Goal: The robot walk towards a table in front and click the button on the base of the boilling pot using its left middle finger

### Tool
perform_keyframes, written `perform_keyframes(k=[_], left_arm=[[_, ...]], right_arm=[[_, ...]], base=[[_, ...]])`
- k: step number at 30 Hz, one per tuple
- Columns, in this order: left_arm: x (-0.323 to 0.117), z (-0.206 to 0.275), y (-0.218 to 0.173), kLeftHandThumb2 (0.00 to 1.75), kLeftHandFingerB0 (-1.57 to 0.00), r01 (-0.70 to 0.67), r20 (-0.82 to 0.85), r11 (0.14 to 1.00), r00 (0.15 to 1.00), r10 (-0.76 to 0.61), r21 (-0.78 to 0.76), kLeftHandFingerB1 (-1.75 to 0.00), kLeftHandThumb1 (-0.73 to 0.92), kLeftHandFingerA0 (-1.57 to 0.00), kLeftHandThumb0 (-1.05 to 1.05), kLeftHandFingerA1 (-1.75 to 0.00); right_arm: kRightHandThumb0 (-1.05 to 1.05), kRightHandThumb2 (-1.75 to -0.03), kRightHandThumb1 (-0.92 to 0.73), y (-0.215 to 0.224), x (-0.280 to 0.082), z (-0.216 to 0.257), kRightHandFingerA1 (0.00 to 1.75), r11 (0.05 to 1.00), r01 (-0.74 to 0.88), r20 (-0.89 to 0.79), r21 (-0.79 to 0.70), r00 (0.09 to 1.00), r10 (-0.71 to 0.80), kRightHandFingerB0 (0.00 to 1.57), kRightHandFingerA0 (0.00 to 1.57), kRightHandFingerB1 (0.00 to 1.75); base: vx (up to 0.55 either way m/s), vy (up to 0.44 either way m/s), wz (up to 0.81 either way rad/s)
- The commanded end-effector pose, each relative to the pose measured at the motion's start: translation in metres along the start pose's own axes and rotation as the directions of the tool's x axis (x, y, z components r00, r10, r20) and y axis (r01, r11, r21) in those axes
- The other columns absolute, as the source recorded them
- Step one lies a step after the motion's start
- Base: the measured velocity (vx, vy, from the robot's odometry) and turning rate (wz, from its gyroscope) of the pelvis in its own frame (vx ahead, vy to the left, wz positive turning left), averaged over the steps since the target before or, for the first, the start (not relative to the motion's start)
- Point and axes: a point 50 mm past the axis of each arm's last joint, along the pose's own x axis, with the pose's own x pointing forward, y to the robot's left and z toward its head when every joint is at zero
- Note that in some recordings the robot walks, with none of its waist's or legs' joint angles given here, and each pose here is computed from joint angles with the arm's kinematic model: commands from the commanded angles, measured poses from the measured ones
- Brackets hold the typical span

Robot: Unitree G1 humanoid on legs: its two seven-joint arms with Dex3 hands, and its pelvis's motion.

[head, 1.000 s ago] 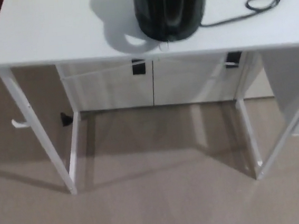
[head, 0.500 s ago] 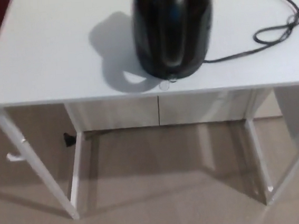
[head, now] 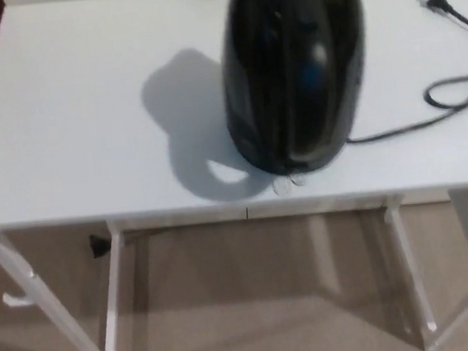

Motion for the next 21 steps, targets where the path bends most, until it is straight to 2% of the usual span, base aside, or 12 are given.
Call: perform_keyframes(k=[1,8,17,18,21], left_arm=[[-0.0003,-0.0014,0.0033,0.54,-0.37,-0.018,-0.015,0.999,1.000,0.017,-0.045,-0.33,0.47,-0.50,-0.23,-0.42],[-0.0044,-0.0082,0.0009,0.54,-0.38,-0.017,-0.032,1.000,0.999,0.016,-0.007,-0.33,0.47,-0.52,-0.26,-0.41],[-0.0038,-0.0063,0.0032,0.54,-0.39,-0.014,-0.027,1.000,1.000,0.014,-0.006,-0.33,0.48,-0.51,-0.25,-0.42],[-0.0039,-0.0053,0.0033,0.63,-0.36,-0.014,-0.021,1.000,1.000,0.015,0.016,-0.39,0.42,-0.50,-0.35,-0.47],[-0.0029,-0.0052,0.0033,0.62,-0.38,-0.017,-0.025,1.000,1.000,0.016,-0.015,-0.39,0.42,-0.50,-0.33,-0.47]], right_arm=[[-0.16,-0.57,-0.61,-0.0064,0.0019,0.0020,0.56,1.000,0.030,0.004,0.005,1.000,-0.030,0.44,0.67,0.43],[-0.18,-0.57,-0.61,-0.0037,-0.0034,-0.0049,0.57,1.000,0.024,-0.009,-0.002,1.000,-0.024,0.45,0.68,0.43],[-0.19,-0.57,-0.61,-0.0032,-0.0006,-0.0028,0.56,1.000,0.023,-0.015,0.005,1.000,-0.023,0.45,0.68,0.42],[-0.18,-0.57,-0.62,-0.0037,-0.0003,-0.0024,0.55,1.000,0.018,-0.016,0.006,1.000,-0.018,0.44,0.66,0.42],[-0.17,-0.57,-0.62,-0.0040,-0.0005,-0.0013,0.56,1.000,0.014,-0.004,-0.005,1.000,-0.014,0.44,0.66,0.42]], base=[[0.17,0.106,-0.01],[0.14,0.026,0.06],[0.06,-0.140,0.01],[0.04,-0.042,-0.08],[0.02,-0.039,-0.13]])
